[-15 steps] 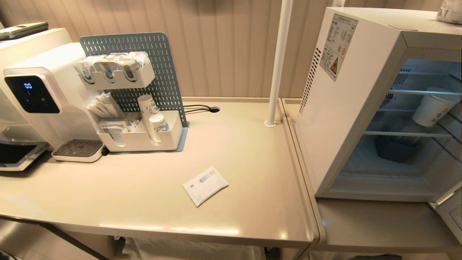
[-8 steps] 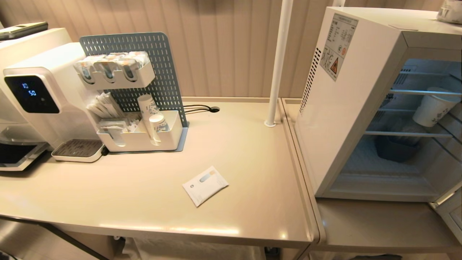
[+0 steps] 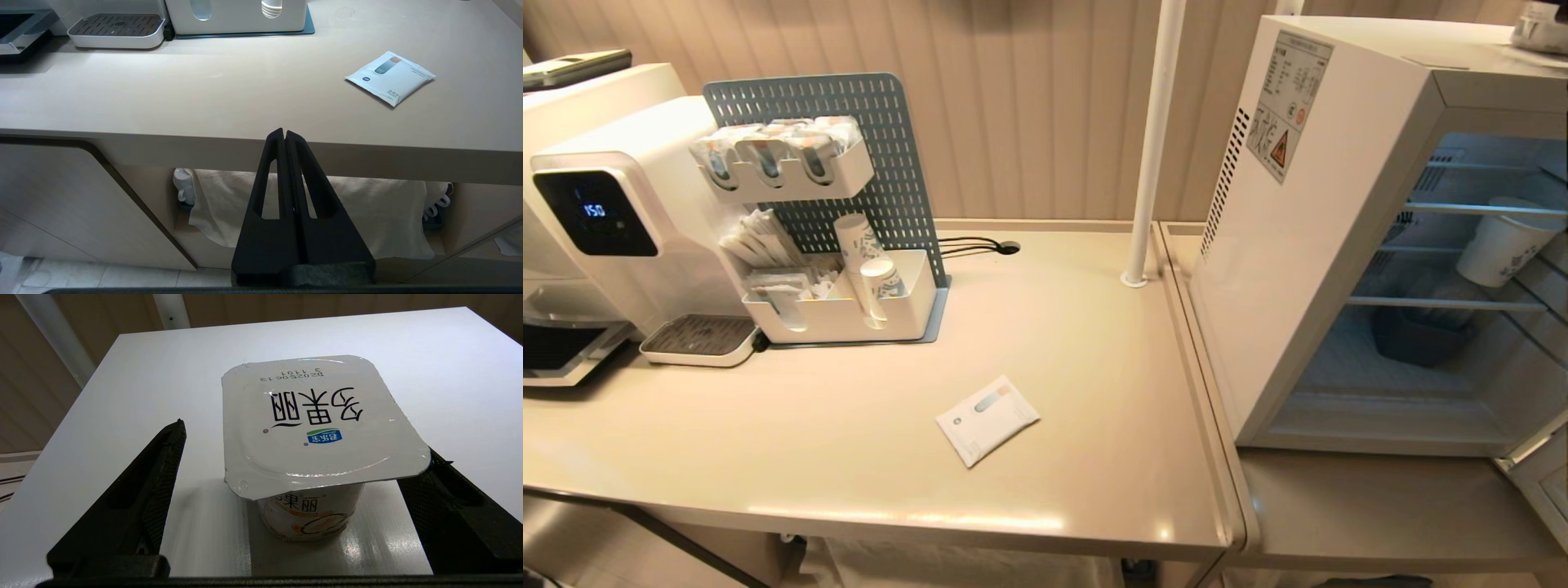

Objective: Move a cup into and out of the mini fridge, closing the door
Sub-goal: Put the yoghurt in the freezer

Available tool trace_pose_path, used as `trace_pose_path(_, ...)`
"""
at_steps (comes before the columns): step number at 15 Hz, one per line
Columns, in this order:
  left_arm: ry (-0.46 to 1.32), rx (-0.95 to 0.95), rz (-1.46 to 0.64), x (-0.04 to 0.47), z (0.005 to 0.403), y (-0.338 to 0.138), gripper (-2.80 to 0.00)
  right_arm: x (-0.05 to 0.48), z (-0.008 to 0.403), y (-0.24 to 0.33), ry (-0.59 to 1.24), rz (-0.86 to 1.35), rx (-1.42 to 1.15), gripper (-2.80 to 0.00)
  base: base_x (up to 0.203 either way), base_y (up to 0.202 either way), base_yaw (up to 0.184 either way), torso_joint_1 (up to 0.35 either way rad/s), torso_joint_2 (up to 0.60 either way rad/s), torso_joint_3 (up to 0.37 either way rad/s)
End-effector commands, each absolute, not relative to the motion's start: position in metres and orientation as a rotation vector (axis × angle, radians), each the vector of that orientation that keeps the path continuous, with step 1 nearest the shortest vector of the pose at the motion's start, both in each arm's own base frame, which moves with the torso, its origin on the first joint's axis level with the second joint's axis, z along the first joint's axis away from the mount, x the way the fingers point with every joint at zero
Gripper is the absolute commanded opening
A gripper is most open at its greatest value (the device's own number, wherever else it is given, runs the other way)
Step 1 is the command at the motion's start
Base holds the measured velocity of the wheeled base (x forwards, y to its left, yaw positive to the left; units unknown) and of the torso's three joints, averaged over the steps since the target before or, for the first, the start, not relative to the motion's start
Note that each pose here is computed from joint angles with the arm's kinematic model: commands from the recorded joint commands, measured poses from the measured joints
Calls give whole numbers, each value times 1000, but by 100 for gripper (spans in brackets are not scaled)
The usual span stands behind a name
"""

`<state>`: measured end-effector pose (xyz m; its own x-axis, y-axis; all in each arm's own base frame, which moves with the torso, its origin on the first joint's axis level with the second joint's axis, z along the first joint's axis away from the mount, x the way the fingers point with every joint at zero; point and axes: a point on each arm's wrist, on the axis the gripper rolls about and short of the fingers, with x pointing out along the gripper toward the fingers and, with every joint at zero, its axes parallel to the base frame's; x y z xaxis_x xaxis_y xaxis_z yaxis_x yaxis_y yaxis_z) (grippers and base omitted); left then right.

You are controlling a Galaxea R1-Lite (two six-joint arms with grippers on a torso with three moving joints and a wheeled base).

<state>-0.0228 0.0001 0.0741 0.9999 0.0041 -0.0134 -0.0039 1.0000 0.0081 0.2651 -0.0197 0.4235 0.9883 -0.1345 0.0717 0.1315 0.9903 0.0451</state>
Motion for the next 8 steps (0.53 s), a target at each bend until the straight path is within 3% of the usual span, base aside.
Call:
trace_pose_path(1,15,8,5,-23,74,0,-280,275,419,-20,-61,-134,40,0,0,0,0,0,0,0)
trace_pose_path(6,15,6,5,-23,74,0,-280,281,420,-22,-67,-138,41,0,0,0,0,0,0,0)
trace_pose_path(7,15,6,5,-23,74,0,-280,281,421,-22,-69,-143,41,-280,0,0,0,0,0,0)
trace_pose_path(8,15,6,5,-23,74,0,-280,281,421,-22,-69,-142,41,-280,0,0,0,0,0,0)
